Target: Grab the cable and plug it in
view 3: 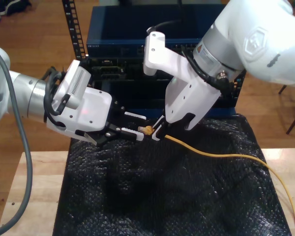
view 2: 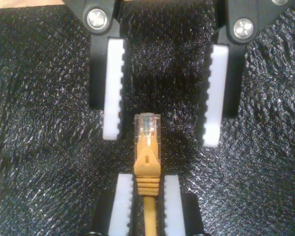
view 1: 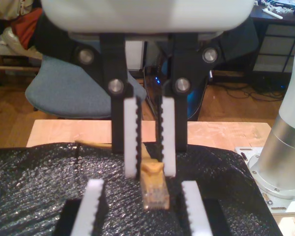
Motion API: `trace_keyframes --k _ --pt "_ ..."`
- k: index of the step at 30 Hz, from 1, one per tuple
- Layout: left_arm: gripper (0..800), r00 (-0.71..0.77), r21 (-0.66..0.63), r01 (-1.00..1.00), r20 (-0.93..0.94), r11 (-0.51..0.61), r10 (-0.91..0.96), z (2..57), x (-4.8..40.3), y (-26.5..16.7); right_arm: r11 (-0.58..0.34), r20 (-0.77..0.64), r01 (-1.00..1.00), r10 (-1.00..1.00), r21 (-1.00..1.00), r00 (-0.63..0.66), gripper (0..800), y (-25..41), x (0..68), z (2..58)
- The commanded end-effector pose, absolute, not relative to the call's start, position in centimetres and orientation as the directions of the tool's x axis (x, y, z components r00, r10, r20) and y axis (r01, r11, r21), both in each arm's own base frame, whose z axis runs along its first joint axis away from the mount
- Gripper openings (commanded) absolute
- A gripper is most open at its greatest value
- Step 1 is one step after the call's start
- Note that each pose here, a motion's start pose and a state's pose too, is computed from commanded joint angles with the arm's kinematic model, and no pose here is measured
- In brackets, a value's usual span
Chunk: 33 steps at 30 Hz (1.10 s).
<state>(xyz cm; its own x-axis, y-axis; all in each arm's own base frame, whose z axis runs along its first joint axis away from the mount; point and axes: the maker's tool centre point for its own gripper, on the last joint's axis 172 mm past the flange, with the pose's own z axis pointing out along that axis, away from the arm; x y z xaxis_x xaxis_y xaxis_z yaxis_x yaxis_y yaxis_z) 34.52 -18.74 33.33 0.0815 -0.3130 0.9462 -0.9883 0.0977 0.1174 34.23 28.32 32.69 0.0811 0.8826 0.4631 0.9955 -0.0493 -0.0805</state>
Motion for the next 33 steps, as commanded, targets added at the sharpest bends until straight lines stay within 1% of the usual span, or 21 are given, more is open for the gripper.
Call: trace_keyframes --k 9,15,19,21,23,25,31,33 --pt "300 0.080 0.117 -0.988 0.947 0.101 -0.312 33.37 34.44 -18.77 -0.048 0.463 0.996 0.883 -0.080 0.080 6 28.32 34.23 32.69" --pt "263 0.082 0.119 -0.987 0.947 0.104 -0.311 33.32 34.31 -18.79 -0.048 0.463 0.996 0.883 -0.080 0.080 6 28.32 34.23 32.69" --pt "223 0.082 0.120 -0.987 0.947 0.106 -0.311 33.26 34.22 -18.79 -0.048 0.463 0.996 0.883 -0.081 0.080 6 28.31 34.20 32.62" --pt "187 0.082 0.120 -0.987 0.947 0.106 -0.311 33.26 34.22 -18.79 -0.048 0.463 0.996 0.883 -0.081 0.080 6 28.31 34.20 32.62" --pt "179 0.082 0.121 -0.987 0.946 0.107 -0.313 33.23 34.20 -18.78 -0.048 0.463 0.996 0.883 -0.081 0.080 6 28.31 34.20 32.62" --pt "155 0.082 0.121 -0.987 0.946 0.107 -0.313 33.23 34.20 -18.78 -0.048 0.463 0.996 0.883 -0.081 0.080 6 28.31 34.20 32.62" --pt "133 0.084 0.126 -0.985 0.948 0.119 -0.307 33.35 33.84 -18.90 -0.048 0.463 0.996 0.883 -0.081 0.080 6 28.31 34.20 32.62" --pt "101 0.086 0.128 -0.985 0.949 0.120 -0.304 33.42 33.79 -18.94 -0.048 0.463 0.996 0.883 -0.081 0.080 6 28.31 34.20 32.62"
